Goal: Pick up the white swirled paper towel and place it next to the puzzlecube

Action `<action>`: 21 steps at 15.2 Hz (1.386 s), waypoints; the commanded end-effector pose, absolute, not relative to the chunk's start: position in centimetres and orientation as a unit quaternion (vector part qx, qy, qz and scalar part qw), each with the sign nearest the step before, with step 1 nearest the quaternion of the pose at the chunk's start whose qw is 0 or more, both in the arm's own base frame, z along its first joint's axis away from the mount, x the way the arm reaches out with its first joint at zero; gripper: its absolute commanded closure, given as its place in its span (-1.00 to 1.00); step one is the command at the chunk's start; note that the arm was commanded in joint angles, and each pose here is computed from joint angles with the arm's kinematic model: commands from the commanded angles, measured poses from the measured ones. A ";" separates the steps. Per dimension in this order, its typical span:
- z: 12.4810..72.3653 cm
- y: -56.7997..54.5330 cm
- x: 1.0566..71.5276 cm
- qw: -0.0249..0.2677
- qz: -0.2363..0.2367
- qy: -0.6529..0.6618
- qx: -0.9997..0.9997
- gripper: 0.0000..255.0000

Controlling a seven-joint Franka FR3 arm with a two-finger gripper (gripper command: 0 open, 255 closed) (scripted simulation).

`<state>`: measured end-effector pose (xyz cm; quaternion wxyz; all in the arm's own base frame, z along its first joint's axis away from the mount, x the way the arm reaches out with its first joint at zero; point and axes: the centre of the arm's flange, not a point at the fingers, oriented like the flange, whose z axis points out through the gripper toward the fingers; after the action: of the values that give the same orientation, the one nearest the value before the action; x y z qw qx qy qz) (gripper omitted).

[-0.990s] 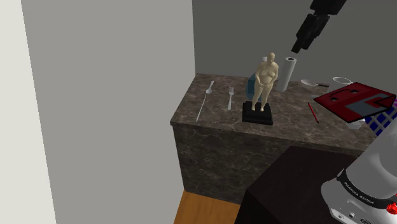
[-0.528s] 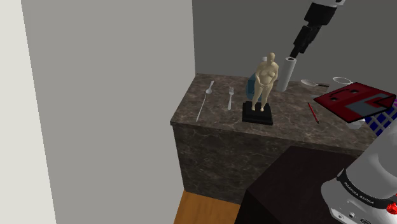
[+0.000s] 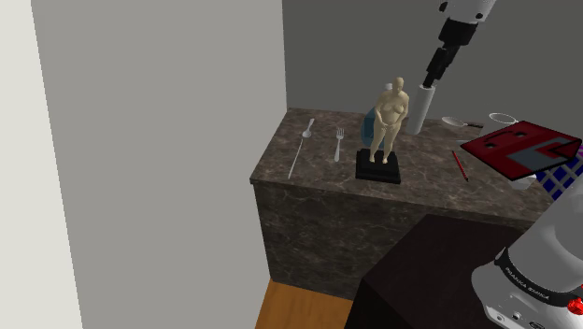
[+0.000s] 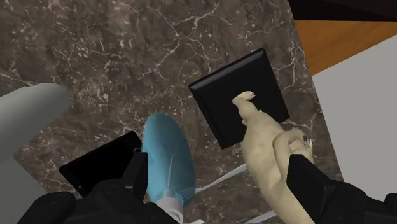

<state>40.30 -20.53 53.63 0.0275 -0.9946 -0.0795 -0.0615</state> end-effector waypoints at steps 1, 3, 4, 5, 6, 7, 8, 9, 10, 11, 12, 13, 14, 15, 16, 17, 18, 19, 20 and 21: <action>52.5 -22.9 41.3 0.022 -0.058 -0.085 -0.994 -1.00; 51.6 -25.0 42.4 0.017 -0.056 -0.090 -0.994 -1.00; 51.1 -26.0 43.0 0.015 -0.054 -0.093 -0.994 -1.00; 50.7 -27.0 43.6 0.012 -0.053 -0.095 -0.994 -1.00; 50.2 -28.1 44.2 0.010 -0.051 -0.098 -0.994 -1.00; 49.8 -29.1 44.7 0.007 -0.050 -0.101 -0.994 -1.00; 49.3 -30.1 45.3 0.005 -0.048 -0.103 -0.993 -1.00; 48.9 -31.2 45.9 0.002 -0.047 -0.106 -0.993 -1.00; 48.5 -32.2 46.5 0.000 -0.046 -0.108 -0.993 -1.00; 48.0 -33.2 47.1 -0.002 -0.044 -0.111 -0.993 -1.00; 47.6 -34.3 47.7 -0.005 -0.043 -0.113 -0.993 -1.00; 47.2 -35.3 48.3 -0.007 -0.041 -0.116 -0.992 -1.00; 46.8 -36.4 49.0 -0.010 -0.040 -0.118 -0.992 -1.00; 46.4 -37.4 49.6 -0.012 -0.038 -0.121 -0.992 -1.00; 46.0 -38.4 50.2 -0.015 -0.037 -0.123 -0.992 -1.00; 45.5 -39.4 50.8 -0.017 -0.036 -0.126 -0.991 -1.00; 45.1 -40.5 51.4 -0.020 -0.034 -0.128 -0.991 -1.00; 44.8 -41.5 52.1 -0.022 -0.033 -0.131 -0.991 -1.00; 44.4 -42.3 52.6 -0.024 -0.032 -0.133 -0.990 -1.00; 43.9 -42.3 52.6 -0.024 -0.032 -0.133 -0.990 -1.00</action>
<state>52.31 -41.73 44.56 -0.0230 -0.9906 -0.1312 -0.0319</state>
